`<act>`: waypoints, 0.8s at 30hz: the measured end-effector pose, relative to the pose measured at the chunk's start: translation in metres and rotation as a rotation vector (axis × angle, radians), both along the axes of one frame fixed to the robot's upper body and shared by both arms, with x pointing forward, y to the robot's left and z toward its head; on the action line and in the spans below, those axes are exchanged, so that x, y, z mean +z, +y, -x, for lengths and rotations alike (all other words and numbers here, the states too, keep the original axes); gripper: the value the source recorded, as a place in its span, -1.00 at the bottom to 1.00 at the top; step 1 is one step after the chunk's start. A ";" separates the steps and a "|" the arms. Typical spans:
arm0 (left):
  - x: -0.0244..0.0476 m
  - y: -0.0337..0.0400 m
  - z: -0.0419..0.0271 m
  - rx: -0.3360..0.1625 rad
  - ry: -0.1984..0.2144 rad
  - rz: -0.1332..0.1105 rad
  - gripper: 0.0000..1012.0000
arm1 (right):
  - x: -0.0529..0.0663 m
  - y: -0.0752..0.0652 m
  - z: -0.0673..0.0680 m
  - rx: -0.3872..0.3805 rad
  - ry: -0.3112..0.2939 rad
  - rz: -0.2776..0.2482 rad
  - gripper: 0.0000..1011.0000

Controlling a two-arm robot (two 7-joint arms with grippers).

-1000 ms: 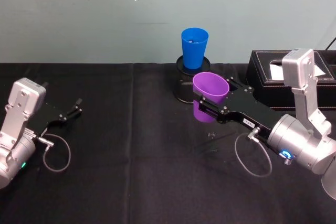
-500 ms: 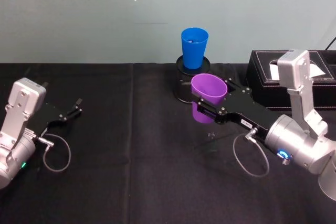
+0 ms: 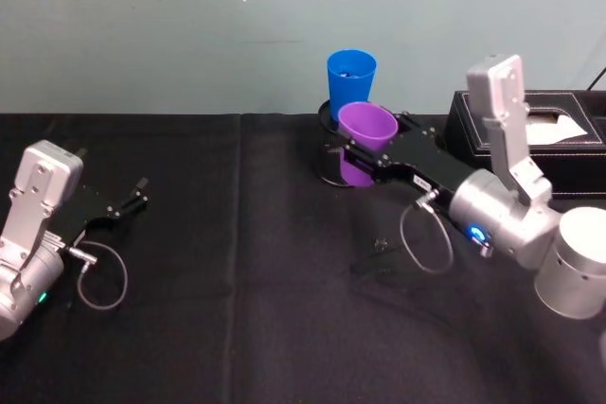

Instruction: Pick up one cup with a gripper and tap it against the other cup.

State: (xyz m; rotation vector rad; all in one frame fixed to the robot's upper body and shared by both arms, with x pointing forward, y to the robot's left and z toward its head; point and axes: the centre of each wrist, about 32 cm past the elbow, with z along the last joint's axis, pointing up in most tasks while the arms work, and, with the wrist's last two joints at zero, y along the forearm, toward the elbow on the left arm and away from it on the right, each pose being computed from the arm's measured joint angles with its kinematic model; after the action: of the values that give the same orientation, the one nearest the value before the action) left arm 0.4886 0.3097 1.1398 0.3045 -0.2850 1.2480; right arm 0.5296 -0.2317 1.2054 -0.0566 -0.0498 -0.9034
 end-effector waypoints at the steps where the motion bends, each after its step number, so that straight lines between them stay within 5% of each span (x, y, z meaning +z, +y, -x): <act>1: 0.0000 0.0000 0.0000 0.000 0.000 0.000 0.98 | 0.000 0.001 -0.002 -0.002 0.002 0.000 0.45; 13: 0.0000 0.0000 0.0000 0.000 0.000 0.000 0.98 | -0.008 0.011 -0.037 -0.027 0.004 0.001 0.45; 24: 0.0000 0.0000 0.0000 0.000 0.000 0.000 0.98 | -0.008 0.012 -0.055 -0.027 -0.018 -0.007 0.45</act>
State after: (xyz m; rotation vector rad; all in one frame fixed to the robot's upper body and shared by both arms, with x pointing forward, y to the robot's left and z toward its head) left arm 0.4886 0.3097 1.1398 0.3045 -0.2850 1.2480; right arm 0.5845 -0.2201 1.1977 -0.0428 -0.0623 -0.9312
